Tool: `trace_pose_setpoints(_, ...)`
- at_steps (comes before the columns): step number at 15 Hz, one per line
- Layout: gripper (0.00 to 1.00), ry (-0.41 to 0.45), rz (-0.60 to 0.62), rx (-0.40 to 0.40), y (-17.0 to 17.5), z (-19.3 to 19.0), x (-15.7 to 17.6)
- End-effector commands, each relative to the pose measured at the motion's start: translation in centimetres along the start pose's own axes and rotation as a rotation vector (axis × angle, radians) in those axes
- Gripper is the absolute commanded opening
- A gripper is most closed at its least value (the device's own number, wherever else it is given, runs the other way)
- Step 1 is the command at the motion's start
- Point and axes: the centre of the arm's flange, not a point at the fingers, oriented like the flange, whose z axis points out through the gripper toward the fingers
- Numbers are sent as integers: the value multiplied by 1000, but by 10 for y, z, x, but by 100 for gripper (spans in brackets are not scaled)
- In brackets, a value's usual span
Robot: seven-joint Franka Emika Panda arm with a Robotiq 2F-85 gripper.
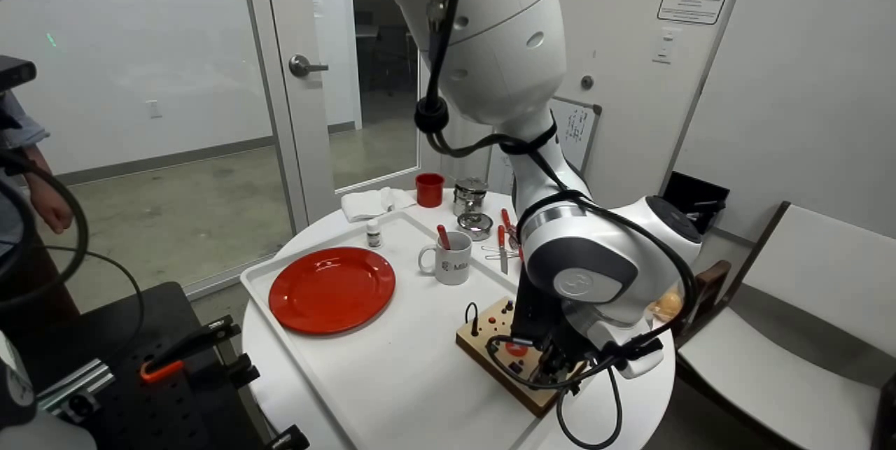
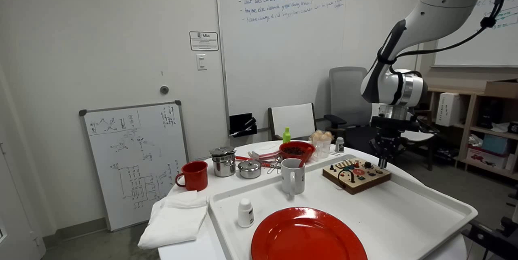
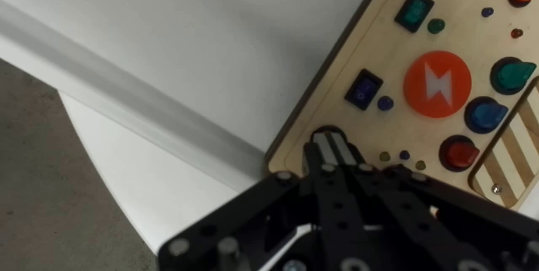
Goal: Press two buttons on the electrical object on the table.
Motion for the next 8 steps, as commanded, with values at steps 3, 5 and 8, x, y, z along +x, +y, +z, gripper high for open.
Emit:
trace_pose_setpoints(3, 0, 6, 10, -10, -5, 4, 4)
trace_pose_setpoints(5, 0, 4, 7, -13, -7, 5, 4)
trace_pose_setpoints(8, 0, 1, 3, -12, -8, 6, 3)
